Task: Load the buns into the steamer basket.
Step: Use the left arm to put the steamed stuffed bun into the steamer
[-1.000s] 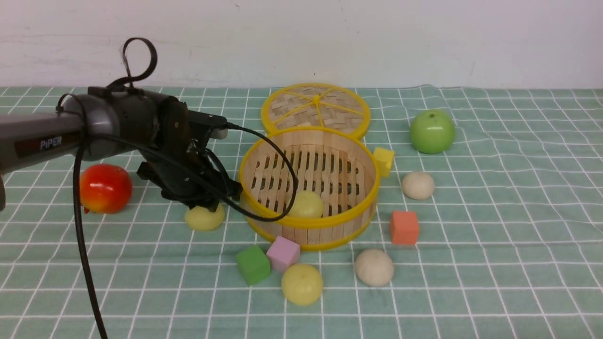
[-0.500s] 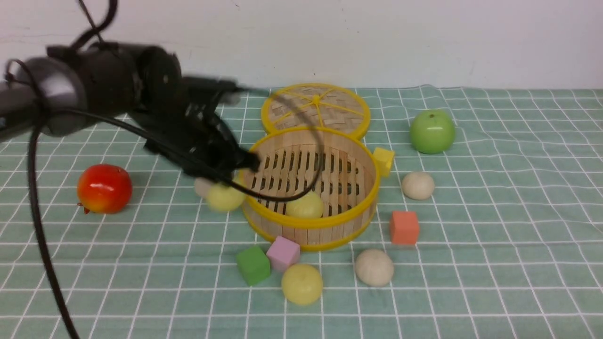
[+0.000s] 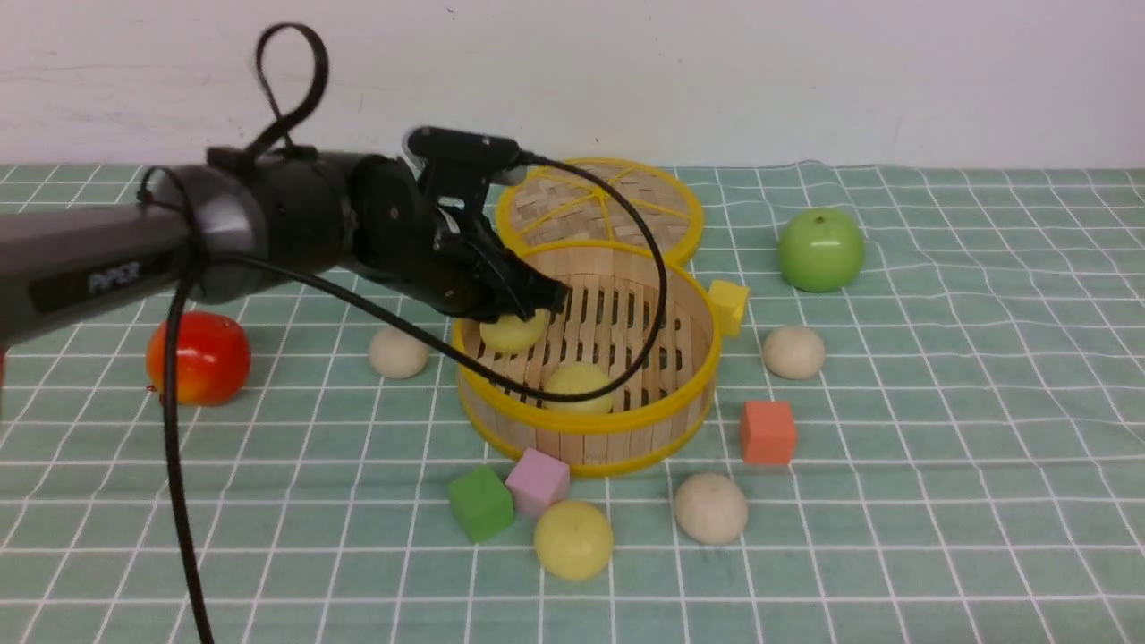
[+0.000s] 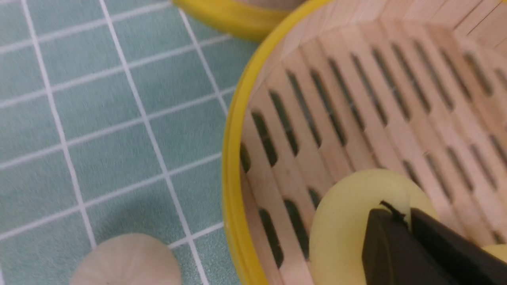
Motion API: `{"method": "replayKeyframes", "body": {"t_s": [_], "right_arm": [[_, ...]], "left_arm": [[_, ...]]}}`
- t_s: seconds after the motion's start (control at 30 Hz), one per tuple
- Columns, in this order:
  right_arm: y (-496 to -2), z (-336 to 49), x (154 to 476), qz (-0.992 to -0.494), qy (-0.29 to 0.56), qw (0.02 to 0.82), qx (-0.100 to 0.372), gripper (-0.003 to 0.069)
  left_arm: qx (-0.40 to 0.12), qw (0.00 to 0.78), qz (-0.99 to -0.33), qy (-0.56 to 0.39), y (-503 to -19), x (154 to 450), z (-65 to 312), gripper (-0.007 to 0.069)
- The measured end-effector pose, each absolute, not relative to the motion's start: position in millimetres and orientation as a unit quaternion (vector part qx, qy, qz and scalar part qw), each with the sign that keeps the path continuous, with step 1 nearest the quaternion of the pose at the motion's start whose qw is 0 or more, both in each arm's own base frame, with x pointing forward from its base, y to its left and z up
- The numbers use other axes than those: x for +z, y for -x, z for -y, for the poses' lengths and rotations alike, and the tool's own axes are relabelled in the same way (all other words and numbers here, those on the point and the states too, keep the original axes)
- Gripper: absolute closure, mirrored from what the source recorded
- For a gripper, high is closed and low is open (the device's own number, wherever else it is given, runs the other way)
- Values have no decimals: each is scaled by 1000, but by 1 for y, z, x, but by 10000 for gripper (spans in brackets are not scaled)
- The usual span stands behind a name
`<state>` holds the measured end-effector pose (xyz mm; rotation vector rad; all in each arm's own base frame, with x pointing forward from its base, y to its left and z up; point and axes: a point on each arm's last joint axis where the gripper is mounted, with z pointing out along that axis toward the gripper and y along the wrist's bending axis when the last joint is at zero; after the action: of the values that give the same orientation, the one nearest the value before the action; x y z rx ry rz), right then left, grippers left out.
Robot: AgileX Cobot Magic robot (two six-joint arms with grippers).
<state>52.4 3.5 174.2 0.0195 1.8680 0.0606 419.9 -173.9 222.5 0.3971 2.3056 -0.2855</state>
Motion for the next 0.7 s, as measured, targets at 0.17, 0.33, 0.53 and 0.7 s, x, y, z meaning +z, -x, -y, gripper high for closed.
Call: {"method": "replayKeyframes", "body": {"t_s": [0.17, 0.33, 0.53, 0.7], "right_arm": [[-52, -3, 174, -804, -8, 594, 26, 419], [-52, -3, 174, -804, -8, 594, 26, 419], [-52, -3, 174, -804, -8, 594, 26, 419], [-52, -3, 174, -804, -8, 594, 26, 419]], "left_arm": [[-109, 365, -911, -157, -422, 207, 175, 634], [-107, 352, -917, -158, -422, 200, 175, 561], [-107, 343, -919, -160, -420, 203, 174, 375], [-119, 356, -915, -147, -404, 249, 167, 278]]}}
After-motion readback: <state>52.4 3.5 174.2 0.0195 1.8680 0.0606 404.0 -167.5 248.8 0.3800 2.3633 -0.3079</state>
